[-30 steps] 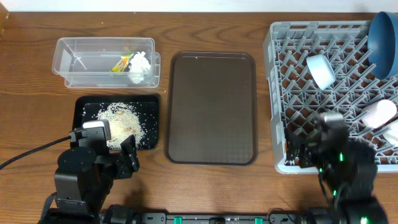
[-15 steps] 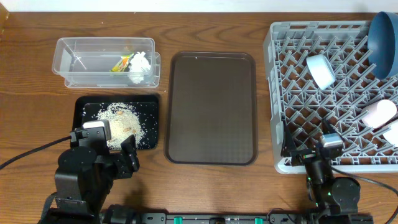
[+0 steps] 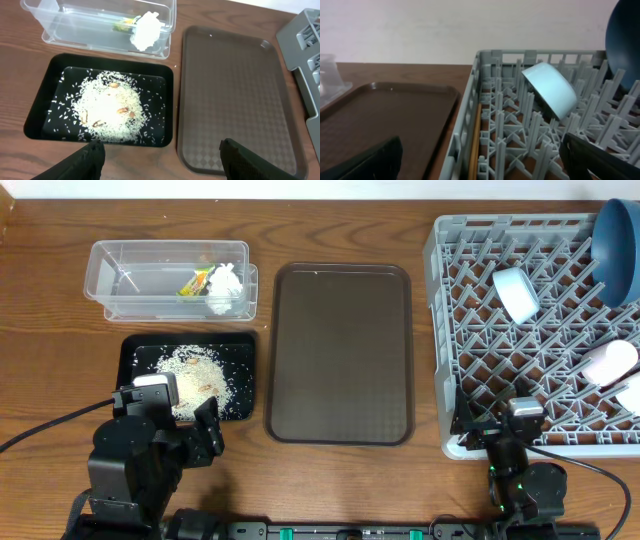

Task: Sort waste into correct bins and load items into the dishwasher rack

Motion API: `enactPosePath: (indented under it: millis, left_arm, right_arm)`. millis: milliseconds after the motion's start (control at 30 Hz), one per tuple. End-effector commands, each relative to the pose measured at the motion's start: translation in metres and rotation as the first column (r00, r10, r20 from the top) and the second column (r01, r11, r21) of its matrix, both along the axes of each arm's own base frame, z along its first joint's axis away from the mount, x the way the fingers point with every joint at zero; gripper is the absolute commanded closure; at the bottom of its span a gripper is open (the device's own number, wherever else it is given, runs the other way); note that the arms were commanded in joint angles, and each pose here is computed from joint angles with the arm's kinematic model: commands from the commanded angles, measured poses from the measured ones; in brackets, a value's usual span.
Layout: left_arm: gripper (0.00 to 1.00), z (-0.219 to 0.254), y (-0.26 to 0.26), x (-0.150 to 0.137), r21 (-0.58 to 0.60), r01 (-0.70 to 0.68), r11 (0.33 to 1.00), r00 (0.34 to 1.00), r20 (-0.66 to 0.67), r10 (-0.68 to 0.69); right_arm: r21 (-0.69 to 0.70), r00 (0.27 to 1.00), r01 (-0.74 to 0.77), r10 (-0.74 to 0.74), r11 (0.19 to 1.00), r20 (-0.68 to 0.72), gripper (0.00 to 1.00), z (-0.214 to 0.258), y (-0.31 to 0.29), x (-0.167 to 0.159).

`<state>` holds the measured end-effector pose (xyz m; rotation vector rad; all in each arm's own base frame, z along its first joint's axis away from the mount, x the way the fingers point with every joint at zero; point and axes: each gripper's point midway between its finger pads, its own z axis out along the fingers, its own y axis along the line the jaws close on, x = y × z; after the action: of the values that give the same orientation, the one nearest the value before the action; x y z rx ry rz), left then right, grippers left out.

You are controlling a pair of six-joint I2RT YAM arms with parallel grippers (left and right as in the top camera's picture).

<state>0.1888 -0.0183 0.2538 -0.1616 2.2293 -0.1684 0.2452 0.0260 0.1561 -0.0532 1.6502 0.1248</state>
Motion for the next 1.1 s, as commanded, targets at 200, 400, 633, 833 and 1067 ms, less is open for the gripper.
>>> enactPosePath:
  millis: [200,400,633,833,1067]
  left_arm:
    - [0.23,-0.0013,0.0029,0.0004,0.000,-0.021,1.000,1.000,-0.003,0.021]
    - [0.23,-0.0013,0.0029,0.0004,0.000,-0.021,1.000,1.000,-0.003,0.021]
    - [0.23,-0.0013,0.0029,0.0004,0.000,-0.021,1.000,1.000,-0.003,0.021]
    - [0.23,-0.0013,0.0029,0.0004,0.000,-0.021,1.000,1.000,-0.003,0.021]
    - [0.23,-0.0013,0.0029,0.0004,0.000,-0.021,1.000,1.000,-0.003,0.021]
  right_arm:
    - [-0.004,1.000,0.022,-0.022,1.000,0.005,0.01,0.0006,-0.0046,0.0000]
    - [-0.004,1.000,0.022,-0.022,1.000,0.005,0.01,0.0006,-0.0045,0.0000]
    - [-0.004,1.000,0.022,-0.022,1.000,0.005,0.01,0.0006,-0.0046,0.0000]
    - [-0.004,1.000,0.022,-0.022,1.000,0.005,0.01,0.0006,-0.0046,0.0000]
    - [-0.004,1.000,0.022,-0.022,1.000,0.005,0.01,0.0006,-0.0046,0.0000]
